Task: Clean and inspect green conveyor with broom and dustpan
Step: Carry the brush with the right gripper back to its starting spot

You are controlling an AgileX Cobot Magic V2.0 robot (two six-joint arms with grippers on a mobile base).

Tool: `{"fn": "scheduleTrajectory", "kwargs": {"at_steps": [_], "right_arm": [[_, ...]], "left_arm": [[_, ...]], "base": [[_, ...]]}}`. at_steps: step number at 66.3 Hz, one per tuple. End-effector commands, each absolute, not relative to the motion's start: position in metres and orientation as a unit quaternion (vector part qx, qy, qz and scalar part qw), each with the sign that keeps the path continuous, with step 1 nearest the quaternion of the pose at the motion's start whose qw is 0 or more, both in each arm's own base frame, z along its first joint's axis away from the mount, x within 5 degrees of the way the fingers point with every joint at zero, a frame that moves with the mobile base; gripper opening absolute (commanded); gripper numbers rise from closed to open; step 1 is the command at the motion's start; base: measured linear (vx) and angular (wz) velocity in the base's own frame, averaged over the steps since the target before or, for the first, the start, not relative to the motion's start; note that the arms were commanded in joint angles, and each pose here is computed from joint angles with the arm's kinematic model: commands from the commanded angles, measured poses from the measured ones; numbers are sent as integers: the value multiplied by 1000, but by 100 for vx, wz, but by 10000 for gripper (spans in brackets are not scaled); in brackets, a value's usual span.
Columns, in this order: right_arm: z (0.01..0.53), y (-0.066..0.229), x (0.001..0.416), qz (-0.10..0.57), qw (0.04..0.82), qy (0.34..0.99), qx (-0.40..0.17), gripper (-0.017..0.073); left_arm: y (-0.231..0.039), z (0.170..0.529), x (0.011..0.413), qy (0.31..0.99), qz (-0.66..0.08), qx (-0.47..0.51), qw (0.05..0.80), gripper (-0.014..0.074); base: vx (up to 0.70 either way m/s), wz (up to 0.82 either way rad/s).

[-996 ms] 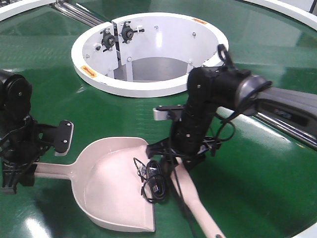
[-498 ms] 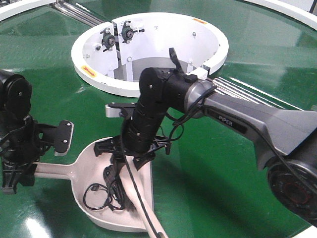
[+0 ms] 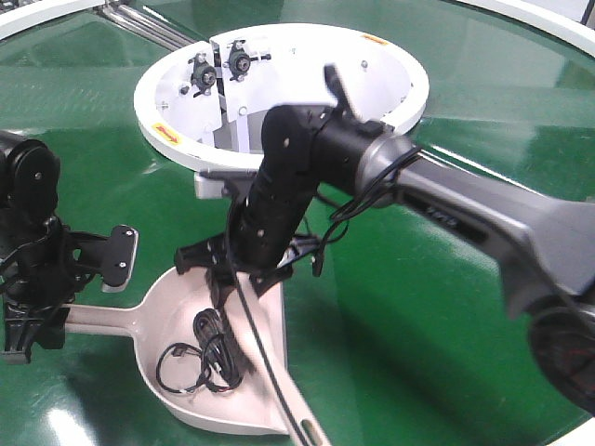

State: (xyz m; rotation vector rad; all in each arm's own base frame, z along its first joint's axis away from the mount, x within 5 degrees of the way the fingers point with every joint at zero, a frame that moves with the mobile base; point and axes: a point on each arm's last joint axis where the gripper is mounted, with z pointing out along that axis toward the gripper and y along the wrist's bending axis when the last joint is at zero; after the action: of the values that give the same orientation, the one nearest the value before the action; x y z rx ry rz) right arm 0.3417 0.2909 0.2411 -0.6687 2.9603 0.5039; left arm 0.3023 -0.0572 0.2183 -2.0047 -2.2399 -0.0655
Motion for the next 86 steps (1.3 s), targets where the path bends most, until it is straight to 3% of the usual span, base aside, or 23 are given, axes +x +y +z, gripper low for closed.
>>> {"fn": "scheduleTrajectory", "kwargs": {"at_steps": [1, 15, 43, 61, 86], "right_arm": [[295, 272, 333, 158, 79, 959, -221, -6], [316, 233, 332, 148, 102, 963, -199, -6], [283, 117, 325, 91, 42, 985, -138, -6], [259, 87, 341, 69, 13, 991, -118, -3], [218, 85, 355, 55, -40, 991, -115, -3]], "left_arm": [[-61, 236, 301, -749, -23, -660, 44, -22], [-61, 236, 301, -749, -23, -660, 44, -22], [-61, 236, 301, -749, -23, -660, 44, -22], [-61, 236, 301, -749, -23, -660, 44, -22], [-61, 236, 301, -749, -23, -660, 44, -22]], "base": [[0, 0], [0, 0], [0, 0], [0, 0], [0, 0]]}}
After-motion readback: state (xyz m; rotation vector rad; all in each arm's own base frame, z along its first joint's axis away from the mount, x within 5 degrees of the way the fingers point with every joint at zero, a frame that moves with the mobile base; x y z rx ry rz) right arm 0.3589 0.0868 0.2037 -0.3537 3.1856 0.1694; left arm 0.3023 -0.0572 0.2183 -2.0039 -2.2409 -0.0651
